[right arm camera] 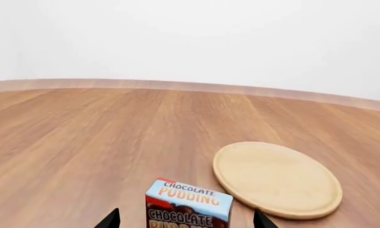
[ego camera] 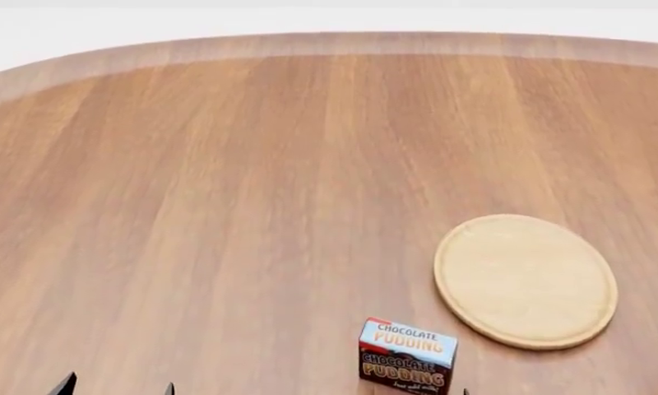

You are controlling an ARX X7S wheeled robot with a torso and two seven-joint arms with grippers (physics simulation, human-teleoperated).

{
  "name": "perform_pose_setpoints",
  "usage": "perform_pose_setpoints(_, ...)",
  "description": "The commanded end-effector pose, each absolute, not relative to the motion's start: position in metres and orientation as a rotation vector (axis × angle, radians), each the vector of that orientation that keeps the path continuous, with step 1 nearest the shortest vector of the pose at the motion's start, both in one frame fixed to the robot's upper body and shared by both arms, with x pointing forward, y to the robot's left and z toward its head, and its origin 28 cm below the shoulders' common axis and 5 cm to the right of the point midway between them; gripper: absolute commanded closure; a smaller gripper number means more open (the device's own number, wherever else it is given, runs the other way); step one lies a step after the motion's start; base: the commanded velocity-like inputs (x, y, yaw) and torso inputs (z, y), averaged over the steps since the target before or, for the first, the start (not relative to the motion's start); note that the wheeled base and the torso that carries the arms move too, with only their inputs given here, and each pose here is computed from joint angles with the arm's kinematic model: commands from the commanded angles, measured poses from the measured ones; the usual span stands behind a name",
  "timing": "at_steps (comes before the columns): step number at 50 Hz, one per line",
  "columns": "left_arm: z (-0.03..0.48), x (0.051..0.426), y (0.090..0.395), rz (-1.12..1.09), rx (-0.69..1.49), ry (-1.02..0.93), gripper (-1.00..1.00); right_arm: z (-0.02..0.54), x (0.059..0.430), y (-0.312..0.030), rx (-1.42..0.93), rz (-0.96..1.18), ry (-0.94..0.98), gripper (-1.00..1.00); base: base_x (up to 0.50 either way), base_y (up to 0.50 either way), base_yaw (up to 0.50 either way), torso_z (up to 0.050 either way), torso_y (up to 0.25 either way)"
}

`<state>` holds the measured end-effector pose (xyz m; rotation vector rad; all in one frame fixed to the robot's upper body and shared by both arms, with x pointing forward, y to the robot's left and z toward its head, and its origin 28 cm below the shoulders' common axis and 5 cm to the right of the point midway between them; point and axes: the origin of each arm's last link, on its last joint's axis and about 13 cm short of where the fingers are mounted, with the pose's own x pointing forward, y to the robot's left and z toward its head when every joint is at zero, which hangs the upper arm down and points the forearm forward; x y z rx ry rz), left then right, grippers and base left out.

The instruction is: Put the chocolate pudding to the left of the plate.

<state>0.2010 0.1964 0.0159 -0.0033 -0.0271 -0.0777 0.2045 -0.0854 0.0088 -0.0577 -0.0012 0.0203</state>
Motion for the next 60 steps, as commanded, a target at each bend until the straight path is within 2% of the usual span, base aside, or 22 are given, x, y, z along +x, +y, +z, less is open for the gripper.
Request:
perform_pose_setpoints(1, 0.0157, 0.2006, 0.1964, -0.078, -0.004, -0.027, -1.00, 0.0086, 0.2039, -0.0852, -0.061, 0.024, -0.002, -1.00, 0.12, 0.00, 0.00, 0.000, 0.000)
perform_pose_setpoints(60, 0.0145, 0.2005, 0.1958, -0.087, 0.004, -0.024, -1.00, 0.0061, 0.2045, -0.0841, -0.071, 0.034, 0.006, -1.00, 0.12, 0.00, 0.00, 0.000, 0.000)
